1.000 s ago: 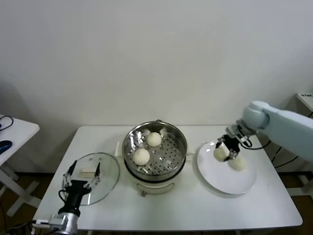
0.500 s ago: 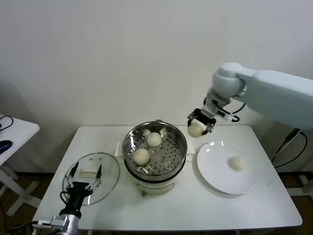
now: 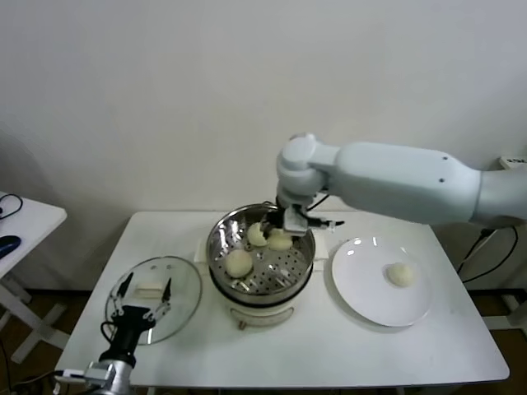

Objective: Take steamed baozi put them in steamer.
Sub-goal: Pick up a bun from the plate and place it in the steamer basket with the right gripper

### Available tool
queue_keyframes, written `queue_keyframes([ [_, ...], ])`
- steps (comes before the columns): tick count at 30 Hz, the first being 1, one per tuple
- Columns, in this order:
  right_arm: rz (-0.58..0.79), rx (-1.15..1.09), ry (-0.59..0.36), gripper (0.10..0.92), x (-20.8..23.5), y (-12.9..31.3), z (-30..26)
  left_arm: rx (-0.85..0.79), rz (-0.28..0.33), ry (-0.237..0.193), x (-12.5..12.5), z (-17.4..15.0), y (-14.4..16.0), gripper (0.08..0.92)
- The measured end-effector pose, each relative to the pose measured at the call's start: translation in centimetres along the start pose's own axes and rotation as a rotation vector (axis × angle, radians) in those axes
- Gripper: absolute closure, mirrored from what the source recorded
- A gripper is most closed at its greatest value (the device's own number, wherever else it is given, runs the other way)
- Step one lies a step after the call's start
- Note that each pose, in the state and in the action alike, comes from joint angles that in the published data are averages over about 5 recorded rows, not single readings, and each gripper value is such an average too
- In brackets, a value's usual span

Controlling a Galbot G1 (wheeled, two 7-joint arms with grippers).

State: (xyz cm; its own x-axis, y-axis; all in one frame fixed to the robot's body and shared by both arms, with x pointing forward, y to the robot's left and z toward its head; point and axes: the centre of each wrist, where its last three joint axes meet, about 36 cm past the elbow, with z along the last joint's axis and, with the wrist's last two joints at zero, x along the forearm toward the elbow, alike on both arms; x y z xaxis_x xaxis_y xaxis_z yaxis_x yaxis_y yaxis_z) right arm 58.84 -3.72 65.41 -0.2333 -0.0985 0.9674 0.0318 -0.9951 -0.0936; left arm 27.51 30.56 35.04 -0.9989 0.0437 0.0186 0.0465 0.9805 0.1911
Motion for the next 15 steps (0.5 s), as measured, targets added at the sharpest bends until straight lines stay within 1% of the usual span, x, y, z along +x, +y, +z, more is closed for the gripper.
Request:
queue_keyframes([
  [8, -0.015, 0.166, -0.015, 0.369, -3.4, -2.3, -2.6, 0.000, -0.004, 0.006, 0.1, 0.2, 0.3, 0.177],
  [15, -0.020, 0.242, -0.023, 0.369, -4.5, -2.7, -4.2, 0.001, -0.005, 0.008, 0.1, 0.4, 0.4, 0.177],
])
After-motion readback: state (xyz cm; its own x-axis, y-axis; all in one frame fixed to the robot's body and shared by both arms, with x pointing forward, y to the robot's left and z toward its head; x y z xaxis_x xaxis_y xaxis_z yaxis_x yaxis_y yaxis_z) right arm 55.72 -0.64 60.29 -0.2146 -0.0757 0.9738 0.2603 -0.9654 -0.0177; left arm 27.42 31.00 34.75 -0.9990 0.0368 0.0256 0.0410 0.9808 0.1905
